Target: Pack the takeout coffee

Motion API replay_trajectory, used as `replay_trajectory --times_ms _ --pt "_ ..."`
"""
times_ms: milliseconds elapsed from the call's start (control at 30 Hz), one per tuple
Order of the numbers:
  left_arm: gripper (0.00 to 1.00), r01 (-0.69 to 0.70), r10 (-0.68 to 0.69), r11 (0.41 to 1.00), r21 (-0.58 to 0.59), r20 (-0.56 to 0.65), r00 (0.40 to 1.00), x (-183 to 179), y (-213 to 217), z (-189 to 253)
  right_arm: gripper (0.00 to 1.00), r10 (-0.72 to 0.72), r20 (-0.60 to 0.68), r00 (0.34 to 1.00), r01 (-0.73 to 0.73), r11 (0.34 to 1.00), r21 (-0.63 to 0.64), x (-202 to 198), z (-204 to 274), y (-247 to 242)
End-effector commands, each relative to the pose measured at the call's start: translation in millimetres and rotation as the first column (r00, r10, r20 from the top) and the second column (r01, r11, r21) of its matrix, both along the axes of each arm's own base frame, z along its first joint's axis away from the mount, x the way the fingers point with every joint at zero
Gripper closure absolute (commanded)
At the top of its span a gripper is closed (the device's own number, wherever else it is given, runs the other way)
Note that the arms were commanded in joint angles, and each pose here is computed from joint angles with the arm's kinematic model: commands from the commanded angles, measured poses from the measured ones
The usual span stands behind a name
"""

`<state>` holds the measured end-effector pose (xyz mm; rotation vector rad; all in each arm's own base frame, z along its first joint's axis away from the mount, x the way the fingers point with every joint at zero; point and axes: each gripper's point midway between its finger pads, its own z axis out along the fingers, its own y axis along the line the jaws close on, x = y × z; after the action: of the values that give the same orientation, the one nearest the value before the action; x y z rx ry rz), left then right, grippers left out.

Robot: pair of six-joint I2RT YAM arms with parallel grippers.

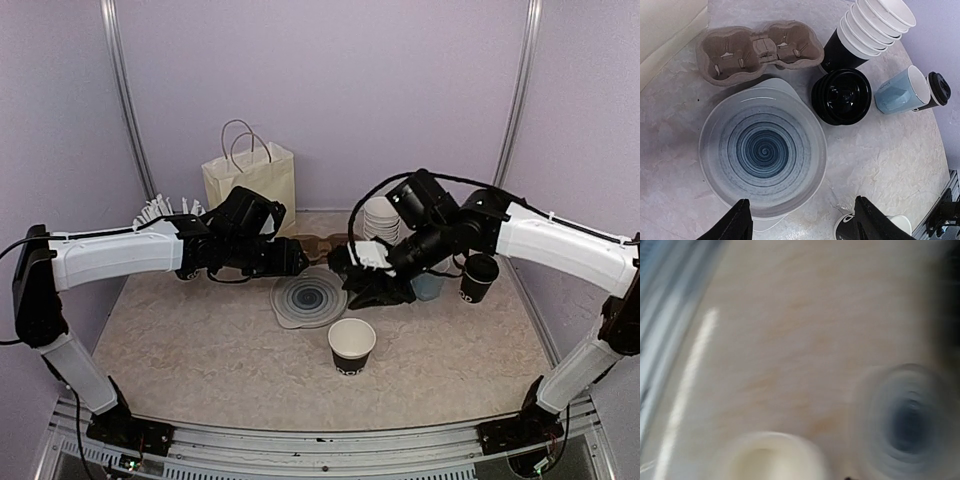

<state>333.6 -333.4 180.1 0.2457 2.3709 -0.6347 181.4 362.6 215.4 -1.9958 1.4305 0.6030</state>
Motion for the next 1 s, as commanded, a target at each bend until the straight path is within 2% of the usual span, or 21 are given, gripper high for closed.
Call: replay_trajectory --times_ms 0,167,233,300,400,467,667,867,967 --pt "0.32 0.013 -0.013 1.0 -0.024 0.024 1.0 2.0 -2.8 7.9 0.68 -0.204 -0.051 0.978 0.207 0.977 0.047 62.0 26.6 -28.2" --pt "0.35 0.028 -0.027 0.999 -0.047 0.021 0.999 0.3 -7.8 7.7 0.78 -0.545 0.038 0.837 0.546 0.834 -0.072 148.5 -18.5 -59.7" --pt "0.35 0.033 -0.032 0.998 -0.047 0.018 0.999 -0.2 -8.5 6.8 0.79 -0.604 0.032 0.796 0.603 0.789 -0.118 162.1 -36.9 -67.4" --pt "0.35 0.034 -0.034 0.998 -0.047 0.019 0.999 -0.9 -8.7 7.1 0.75 -0.649 0.024 0.76 0.645 0.75 -0.147 172.1 -50.5 -72.6" --pt "0.35 0.032 -0.031 0.998 -0.049 0.022 0.999 -1.9 -7.9 8.0 0.63 -0.697 0.016 0.716 0.687 0.702 -0.188 183.9 -68.2 -79.7" --pt "0.35 0.03 -0.029 0.998 -0.053 0.021 0.999 -3.1 -7.6 7.2 0.61 -0.72 0.012 0.694 0.706 0.676 -0.211 189.6 -77.8 -83.4" --pt "0.35 0.03 -0.03 0.998 -0.056 0.008 1.0 -6.5 -7.3 -0.3 0.71 -0.769 0.01 0.64 0.751 0.622 -0.22 209.9 -89.5 -90.9" --pt "0.35 0.031 -0.031 0.998 -0.062 0.003 1.0 -8.0 -7.8 -3.5 0.74 -0.797 -0.019 0.603 0.775 0.592 -0.222 229.8 -97.0 -95.4" --pt "0.35 0.031 -0.031 0.998 -0.063 0.001 1.0 -8.4 -8.0 -4.7 0.72 -0.798 -0.043 0.601 0.773 0.594 -0.223 235.2 -100.4 -91.2"
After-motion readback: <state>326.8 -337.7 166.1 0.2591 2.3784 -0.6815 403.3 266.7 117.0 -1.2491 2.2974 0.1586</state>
